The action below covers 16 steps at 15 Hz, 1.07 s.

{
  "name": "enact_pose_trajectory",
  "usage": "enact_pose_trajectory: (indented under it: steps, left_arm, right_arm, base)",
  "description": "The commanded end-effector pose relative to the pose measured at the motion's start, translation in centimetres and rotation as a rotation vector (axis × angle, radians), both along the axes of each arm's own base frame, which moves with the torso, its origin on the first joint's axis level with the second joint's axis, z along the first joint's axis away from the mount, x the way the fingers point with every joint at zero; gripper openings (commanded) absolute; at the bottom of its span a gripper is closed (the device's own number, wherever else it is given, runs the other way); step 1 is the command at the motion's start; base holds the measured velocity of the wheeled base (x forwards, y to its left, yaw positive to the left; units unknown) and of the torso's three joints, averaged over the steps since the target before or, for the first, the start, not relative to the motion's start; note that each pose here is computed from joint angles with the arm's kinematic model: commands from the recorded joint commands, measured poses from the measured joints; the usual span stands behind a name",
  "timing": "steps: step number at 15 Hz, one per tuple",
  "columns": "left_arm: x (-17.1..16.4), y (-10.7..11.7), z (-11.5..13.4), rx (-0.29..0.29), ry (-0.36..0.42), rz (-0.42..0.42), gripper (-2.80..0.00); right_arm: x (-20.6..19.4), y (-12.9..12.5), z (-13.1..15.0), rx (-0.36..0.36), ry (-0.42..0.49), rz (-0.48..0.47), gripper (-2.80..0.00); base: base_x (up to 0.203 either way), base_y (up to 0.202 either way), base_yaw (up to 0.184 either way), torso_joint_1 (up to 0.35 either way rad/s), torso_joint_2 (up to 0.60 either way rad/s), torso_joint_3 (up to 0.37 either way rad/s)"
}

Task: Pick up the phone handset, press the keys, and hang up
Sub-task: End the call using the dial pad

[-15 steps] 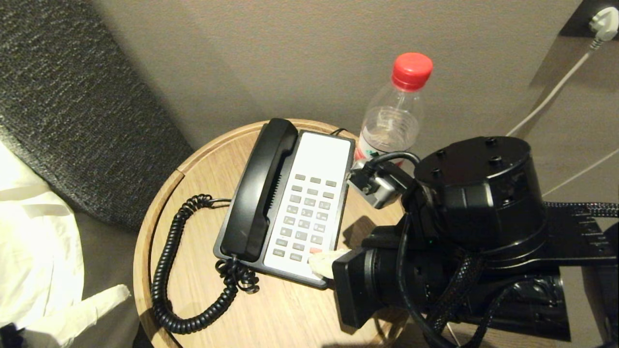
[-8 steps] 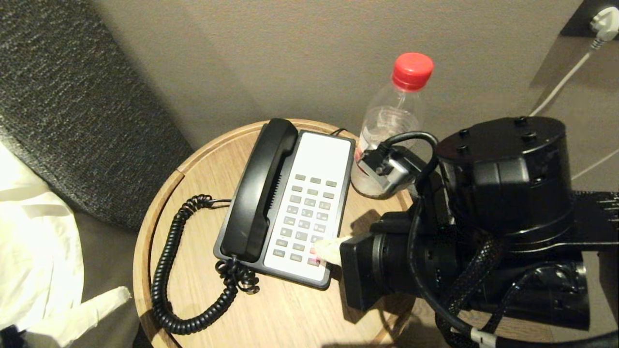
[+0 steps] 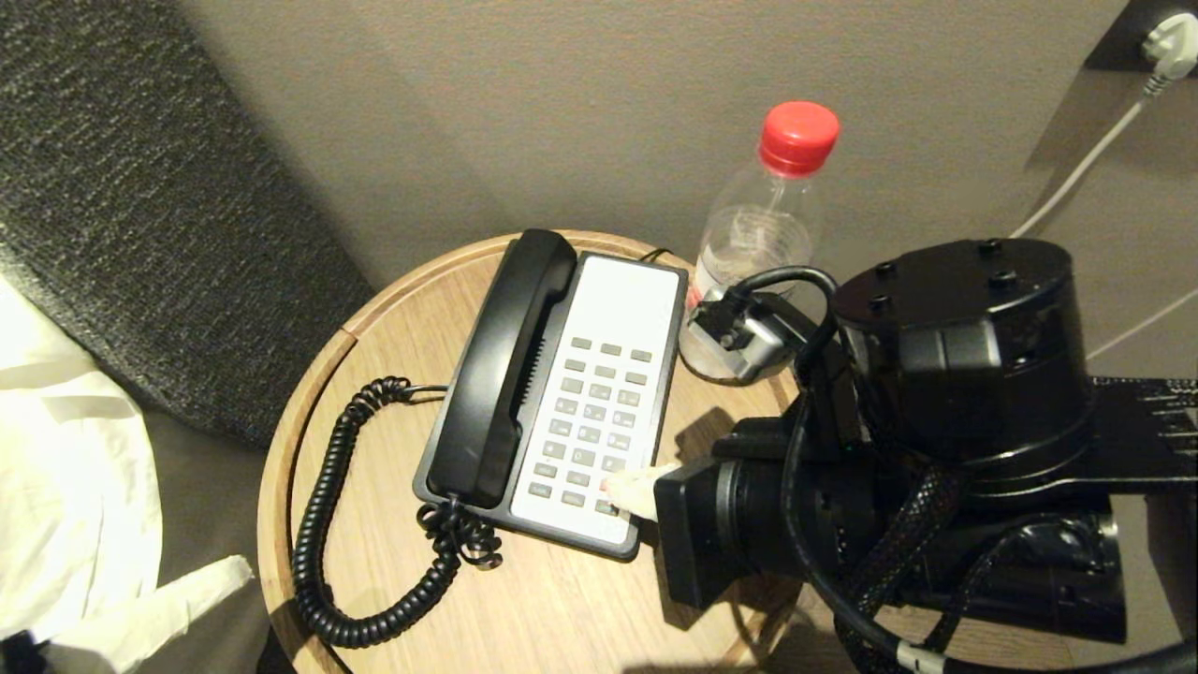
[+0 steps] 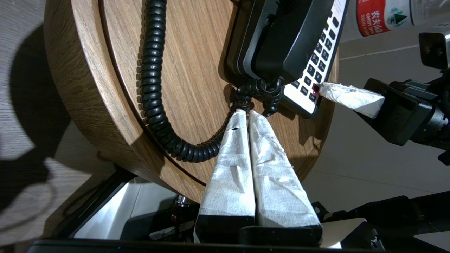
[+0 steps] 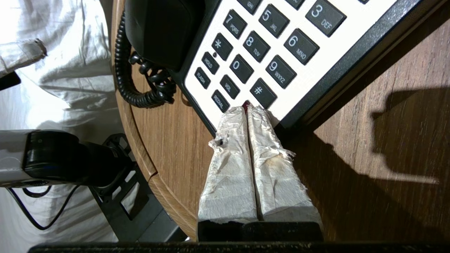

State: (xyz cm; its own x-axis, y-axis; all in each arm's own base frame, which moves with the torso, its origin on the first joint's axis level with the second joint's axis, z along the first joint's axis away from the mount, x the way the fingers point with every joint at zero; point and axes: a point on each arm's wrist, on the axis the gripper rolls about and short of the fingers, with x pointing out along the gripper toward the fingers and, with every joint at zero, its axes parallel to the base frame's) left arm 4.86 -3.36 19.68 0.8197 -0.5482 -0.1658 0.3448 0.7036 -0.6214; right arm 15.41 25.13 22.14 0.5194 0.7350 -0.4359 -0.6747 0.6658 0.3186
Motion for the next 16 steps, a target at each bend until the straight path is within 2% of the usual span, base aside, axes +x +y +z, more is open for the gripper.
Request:
enact_pose_trajectory:
  steps: [1,16]
  left_arm:
    - [0.0,0.0,-0.04,-0.003,0.003,0.001,-2.8]
    - [0.03,-0.02,-0.17,-0.001,0.007,0.001,-2.8]
  right_arm:
    - [0.04,0.1,-0.25,-0.005,0.007,-0.001,-2.8]
    - [-0.09,0.06,-0.29,0.005,0.032,0.03,-2.8]
  base:
    - [0.0,0.0,0.0,0.0,0.0,0.0]
    - [0.0,0.0,0.0,0.0,0.0,0.0]
